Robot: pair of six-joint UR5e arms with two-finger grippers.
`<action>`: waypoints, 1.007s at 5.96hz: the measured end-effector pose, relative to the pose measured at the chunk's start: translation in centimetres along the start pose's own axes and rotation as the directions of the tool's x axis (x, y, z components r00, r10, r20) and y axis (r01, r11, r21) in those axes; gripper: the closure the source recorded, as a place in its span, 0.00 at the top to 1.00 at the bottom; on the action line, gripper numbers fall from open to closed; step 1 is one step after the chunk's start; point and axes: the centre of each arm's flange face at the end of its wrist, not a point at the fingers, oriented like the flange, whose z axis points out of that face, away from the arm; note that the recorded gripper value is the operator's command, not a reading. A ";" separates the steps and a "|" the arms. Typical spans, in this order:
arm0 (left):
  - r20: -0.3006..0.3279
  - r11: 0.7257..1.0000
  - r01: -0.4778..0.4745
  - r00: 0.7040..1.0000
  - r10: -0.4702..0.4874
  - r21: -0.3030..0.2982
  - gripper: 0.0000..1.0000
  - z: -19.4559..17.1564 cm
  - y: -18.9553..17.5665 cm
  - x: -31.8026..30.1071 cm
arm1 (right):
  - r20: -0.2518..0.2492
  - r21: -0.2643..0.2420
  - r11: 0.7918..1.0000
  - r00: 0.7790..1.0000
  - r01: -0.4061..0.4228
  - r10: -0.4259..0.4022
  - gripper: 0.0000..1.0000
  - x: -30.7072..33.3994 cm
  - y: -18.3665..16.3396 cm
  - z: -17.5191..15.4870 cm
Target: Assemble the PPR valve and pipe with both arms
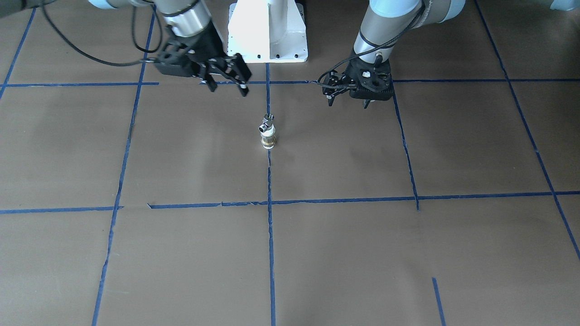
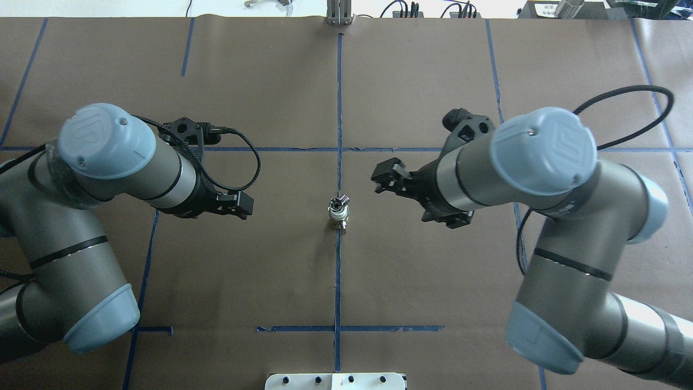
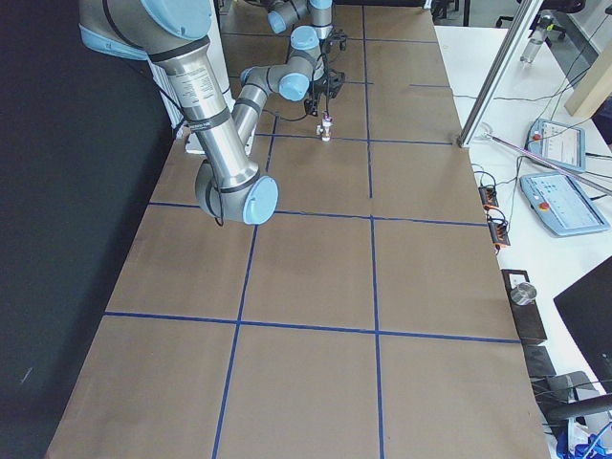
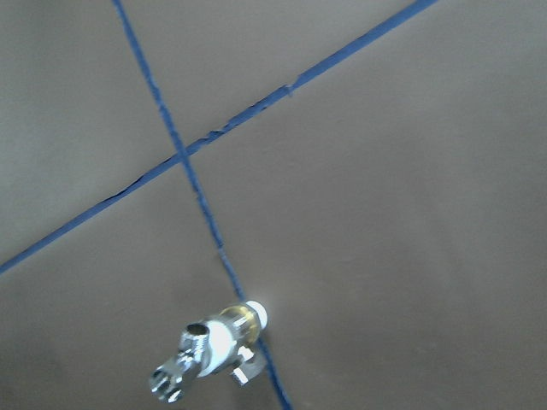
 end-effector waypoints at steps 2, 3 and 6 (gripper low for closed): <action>0.009 0.992 -0.113 0.993 0.113 -0.055 0.99 -1.5 -0.8 -6.9 | -0.128 0.014 0.995 0.987 0.100 -0.098 1.00 10.7 -7.8 -2.8; 0.002 0.979 -0.183 0.983 0.184 -0.093 1.00 -2.4 -1.7 -11.5 | -0.193 0.000 0.982 0.964 0.187 -0.184 1.00 16.5 -11.8 -4.8; 0.049 0.930 -0.342 0.935 0.351 -0.135 1.00 -6.0 -2.7 -28.4 | -0.285 -0.119 0.910 0.864 0.397 -0.414 1.00 35.5 -23.3 -11.6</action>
